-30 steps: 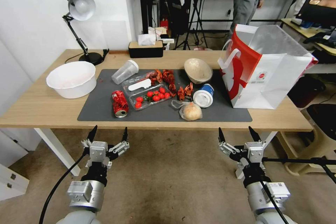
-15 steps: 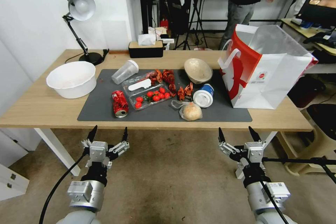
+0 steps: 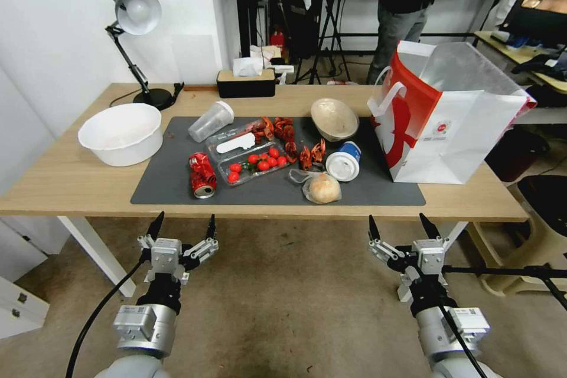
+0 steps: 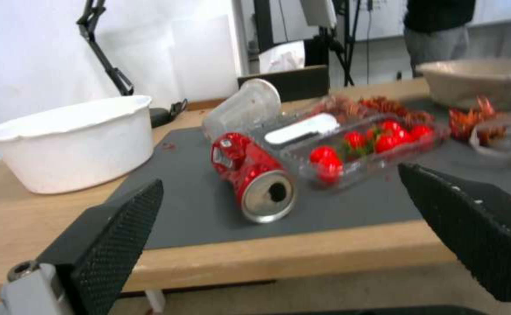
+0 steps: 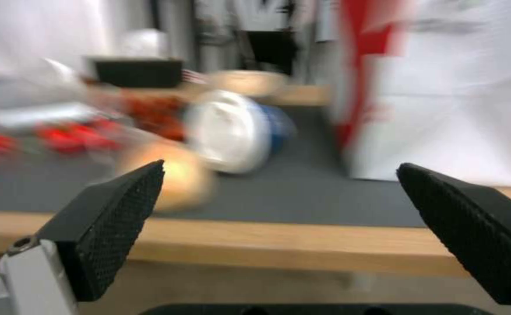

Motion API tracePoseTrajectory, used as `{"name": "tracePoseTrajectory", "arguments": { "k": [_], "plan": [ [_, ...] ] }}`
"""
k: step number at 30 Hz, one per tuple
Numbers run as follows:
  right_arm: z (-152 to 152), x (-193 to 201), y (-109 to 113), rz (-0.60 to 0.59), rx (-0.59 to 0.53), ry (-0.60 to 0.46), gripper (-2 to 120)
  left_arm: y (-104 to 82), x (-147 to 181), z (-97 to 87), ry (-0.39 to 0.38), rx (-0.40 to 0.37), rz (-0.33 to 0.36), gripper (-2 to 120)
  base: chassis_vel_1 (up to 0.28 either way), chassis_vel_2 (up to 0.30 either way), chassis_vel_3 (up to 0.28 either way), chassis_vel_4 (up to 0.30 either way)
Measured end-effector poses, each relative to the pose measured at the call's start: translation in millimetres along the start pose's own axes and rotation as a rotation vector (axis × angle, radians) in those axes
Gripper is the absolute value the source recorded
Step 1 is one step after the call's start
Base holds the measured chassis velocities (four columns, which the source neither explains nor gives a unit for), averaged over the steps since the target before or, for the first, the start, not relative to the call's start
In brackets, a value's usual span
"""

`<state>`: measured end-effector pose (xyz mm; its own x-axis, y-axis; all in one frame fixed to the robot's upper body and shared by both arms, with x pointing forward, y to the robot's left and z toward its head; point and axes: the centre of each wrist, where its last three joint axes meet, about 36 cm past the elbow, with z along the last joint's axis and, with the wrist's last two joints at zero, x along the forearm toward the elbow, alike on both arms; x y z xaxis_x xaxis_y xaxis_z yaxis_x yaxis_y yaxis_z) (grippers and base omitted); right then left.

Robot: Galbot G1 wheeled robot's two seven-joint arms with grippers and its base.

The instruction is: Pick up the trash from the table and place it into the takeout bag.

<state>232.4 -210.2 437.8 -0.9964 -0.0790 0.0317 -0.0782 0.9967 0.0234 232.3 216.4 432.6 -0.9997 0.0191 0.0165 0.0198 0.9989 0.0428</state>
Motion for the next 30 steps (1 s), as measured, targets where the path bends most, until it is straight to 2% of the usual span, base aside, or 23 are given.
{"name": "tracePoseTrajectory", "arguments": {
  "k": [1,3,8,30],
  "plan": [
    [0,0,0,0.000,0.000,0.000,100,0.0,0,0.0,0.000,0.000,0.000,100,0.000,0.000,0.000,0.000],
    [-2,-1,6,-0.028,-0.035,0.012,100,-20.7,-12,3.9,-0.003,0.078,-0.029,100,0.000,0.000,0.000,0.000],
    [-2,-1,7,-0.034,-0.041,0.012,100,-35.7,-19,6.6,0.007,0.145,-0.041,100,0.000,0.000,0.000,0.000],
    [-1,-3,5,-0.037,-0.031,0.020,100,-36.6,-17,12.4,0.028,0.155,-0.034,100,0.000,0.000,0.000,0.000]
  ]
}}
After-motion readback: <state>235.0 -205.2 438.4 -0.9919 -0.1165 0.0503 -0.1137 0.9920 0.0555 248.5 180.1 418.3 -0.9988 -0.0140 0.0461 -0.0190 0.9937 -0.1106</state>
